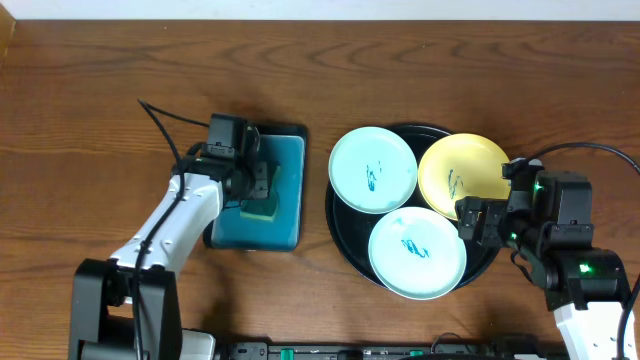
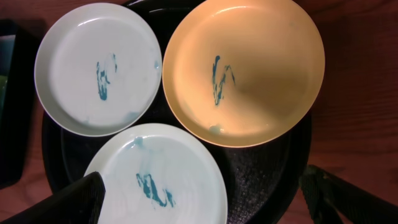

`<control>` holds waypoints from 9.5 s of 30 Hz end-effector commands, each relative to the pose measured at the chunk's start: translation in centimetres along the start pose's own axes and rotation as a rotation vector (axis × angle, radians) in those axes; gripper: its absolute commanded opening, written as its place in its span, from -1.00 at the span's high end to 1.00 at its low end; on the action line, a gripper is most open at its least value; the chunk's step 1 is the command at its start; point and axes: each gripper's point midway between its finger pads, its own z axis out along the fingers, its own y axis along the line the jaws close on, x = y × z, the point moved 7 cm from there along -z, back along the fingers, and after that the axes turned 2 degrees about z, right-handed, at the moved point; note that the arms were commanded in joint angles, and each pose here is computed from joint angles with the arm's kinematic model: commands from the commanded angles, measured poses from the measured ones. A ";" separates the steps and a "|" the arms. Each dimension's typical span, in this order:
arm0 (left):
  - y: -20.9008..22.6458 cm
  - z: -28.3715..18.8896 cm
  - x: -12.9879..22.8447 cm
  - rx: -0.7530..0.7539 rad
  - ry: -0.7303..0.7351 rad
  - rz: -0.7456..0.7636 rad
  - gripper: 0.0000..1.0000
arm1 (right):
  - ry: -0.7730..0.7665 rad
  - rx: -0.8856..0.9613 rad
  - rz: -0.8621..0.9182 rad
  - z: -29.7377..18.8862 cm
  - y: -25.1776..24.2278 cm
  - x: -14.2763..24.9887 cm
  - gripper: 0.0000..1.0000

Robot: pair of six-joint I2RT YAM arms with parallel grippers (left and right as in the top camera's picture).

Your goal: Clean dirty plates on tray and stack at the side

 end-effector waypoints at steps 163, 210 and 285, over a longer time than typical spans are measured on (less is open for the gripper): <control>0.6 -4.6 -2.0 0.580 -0.116 -0.096 0.85 | 0.671 -0.060 0.082 13.7 0.9 6.4 0.98; -6.8 2.1 1.8 0.231 0.104 -0.063 0.85 | 0.672 -0.060 0.082 13.7 0.9 6.4 0.98; 0.5 -7.7 -2.7 0.943 -0.291 0.114 0.85 | 0.671 -0.064 0.071 13.7 0.9 6.4 0.98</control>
